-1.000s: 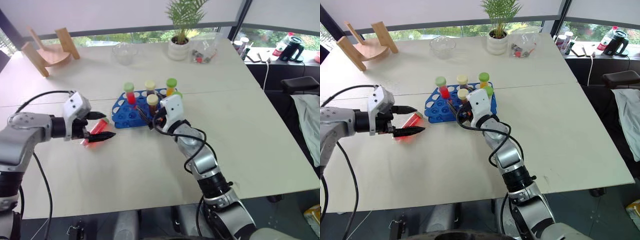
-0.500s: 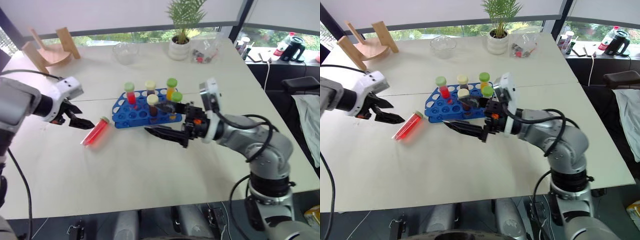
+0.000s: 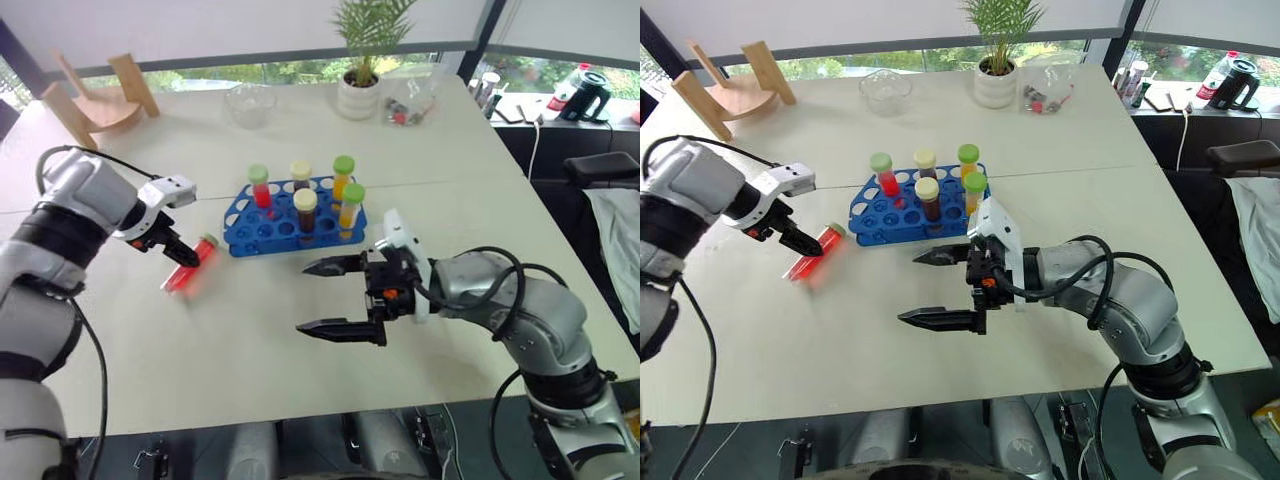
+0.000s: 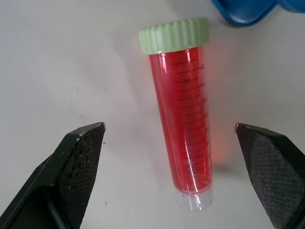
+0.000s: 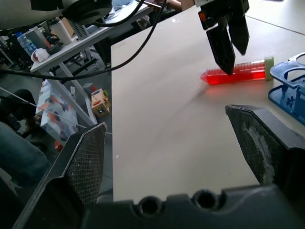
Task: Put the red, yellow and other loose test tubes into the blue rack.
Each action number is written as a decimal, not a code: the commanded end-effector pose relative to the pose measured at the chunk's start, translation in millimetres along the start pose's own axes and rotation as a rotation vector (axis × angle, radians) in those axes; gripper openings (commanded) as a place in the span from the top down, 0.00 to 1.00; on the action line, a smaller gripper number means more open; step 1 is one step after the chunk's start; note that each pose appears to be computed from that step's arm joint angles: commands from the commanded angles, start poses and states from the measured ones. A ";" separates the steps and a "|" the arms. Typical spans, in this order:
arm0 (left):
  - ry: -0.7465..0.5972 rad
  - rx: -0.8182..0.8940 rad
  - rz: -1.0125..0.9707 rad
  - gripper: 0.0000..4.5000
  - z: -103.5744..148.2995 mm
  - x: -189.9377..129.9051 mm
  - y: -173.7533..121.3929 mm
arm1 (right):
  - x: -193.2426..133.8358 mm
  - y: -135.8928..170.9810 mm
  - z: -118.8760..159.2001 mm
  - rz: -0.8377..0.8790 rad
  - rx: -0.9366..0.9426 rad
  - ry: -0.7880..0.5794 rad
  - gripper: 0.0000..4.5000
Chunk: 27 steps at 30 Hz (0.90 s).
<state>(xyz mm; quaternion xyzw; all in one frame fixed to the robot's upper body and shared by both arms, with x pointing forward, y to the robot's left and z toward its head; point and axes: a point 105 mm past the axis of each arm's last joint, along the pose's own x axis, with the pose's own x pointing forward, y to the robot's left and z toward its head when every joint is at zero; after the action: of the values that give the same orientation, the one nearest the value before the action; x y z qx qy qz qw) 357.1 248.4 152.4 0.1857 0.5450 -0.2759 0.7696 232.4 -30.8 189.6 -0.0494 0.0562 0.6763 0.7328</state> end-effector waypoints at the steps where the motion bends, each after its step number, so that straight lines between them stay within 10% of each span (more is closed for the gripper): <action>1: -0.026 -0.037 -0.007 0.00 12.6 0.0 1.2 | 2.6 0.7 6.5 -0.024 -0.031 -0.042 0.02; 10: -0.011 0.011 -0.018 0.81 19.2 14.4 -3.1 | 0.4 2.8 -0.4 -0.064 -0.002 -0.042 0.00; 15: -0.110 0.012 0.040 0.82 14.1 -8.0 17.3 | -11.5 -3.8 -13.4 -0.101 0.012 0.008 0.00; 22: -1.115 0.062 -0.121 0.82 18.4 -111.0 23.3 | -37.5 -9.8 -10.2 -0.124 -0.005 0.002 0.00; 27: -1.475 -0.013 -0.093 0.82 42.8 -126.6 -6.3 | -52.7 -32.4 -1.4 -0.197 -0.020 0.027 0.00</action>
<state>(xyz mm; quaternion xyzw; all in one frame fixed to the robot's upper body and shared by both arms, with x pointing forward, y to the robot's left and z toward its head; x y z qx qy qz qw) 357.0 254.2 266.1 -0.0727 -0.0462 -0.3724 0.9241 257.4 -81.9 181.9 -0.0606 0.0788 0.6046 0.7903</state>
